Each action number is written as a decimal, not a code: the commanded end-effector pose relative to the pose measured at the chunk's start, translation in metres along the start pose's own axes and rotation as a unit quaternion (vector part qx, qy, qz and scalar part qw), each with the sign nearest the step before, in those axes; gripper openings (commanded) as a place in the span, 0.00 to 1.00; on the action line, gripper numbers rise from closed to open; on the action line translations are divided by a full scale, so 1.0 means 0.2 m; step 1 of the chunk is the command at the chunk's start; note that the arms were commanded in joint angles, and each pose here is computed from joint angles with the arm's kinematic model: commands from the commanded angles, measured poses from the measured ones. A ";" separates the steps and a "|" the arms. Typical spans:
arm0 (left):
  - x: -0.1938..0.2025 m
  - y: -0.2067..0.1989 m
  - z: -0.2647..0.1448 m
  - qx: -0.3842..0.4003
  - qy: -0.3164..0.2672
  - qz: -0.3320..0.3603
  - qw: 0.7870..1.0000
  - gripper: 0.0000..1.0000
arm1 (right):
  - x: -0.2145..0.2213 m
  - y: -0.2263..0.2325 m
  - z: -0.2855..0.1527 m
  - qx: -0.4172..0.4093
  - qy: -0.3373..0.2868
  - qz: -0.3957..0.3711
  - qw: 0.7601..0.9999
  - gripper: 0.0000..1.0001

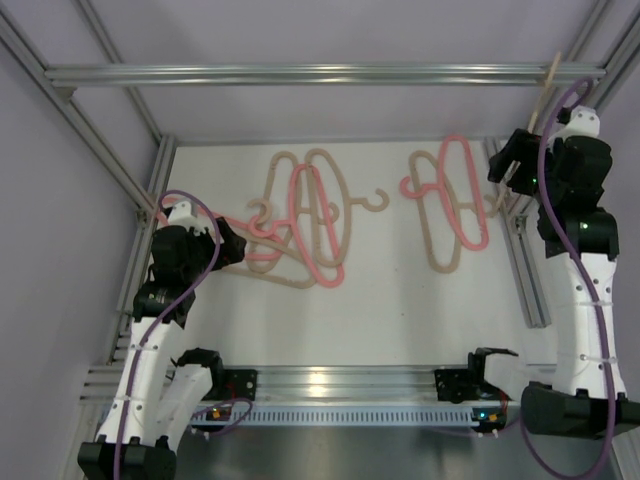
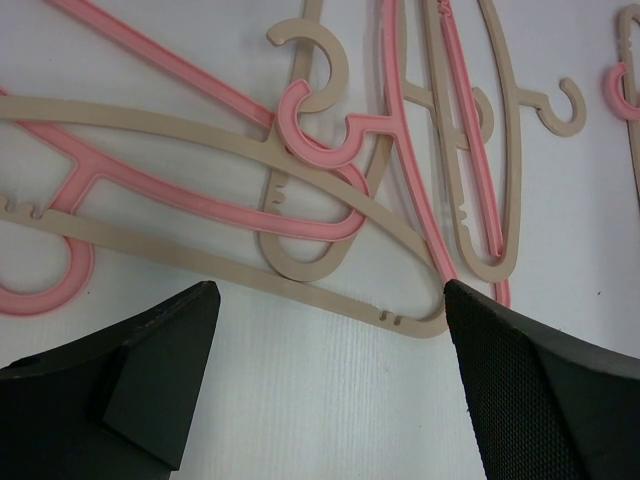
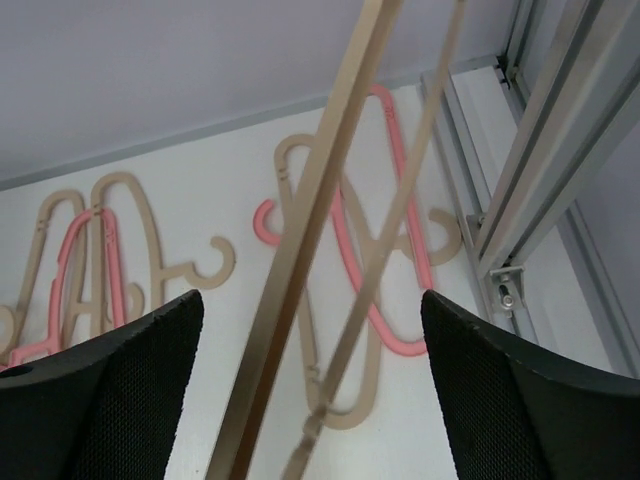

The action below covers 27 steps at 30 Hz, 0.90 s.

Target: Organize the hangers

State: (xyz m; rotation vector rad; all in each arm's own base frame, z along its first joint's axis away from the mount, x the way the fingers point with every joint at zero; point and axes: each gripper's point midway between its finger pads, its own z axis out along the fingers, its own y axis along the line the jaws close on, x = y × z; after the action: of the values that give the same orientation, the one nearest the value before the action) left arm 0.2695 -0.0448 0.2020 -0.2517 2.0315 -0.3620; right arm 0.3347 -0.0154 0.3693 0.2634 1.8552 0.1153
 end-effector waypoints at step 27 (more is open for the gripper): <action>0.02 -0.16 0.17 0.026 0.056 -0.029 0.998 0.98 | 0.46 0.90 -0.30 -0.336 0.050 -0.020 0.940 0.99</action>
State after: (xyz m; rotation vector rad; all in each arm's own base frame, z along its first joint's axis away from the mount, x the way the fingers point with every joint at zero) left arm 0.2804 -0.0664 0.1617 -0.2809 2.2119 -0.4321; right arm 0.2592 0.1599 0.3507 -0.2645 1.8257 0.7114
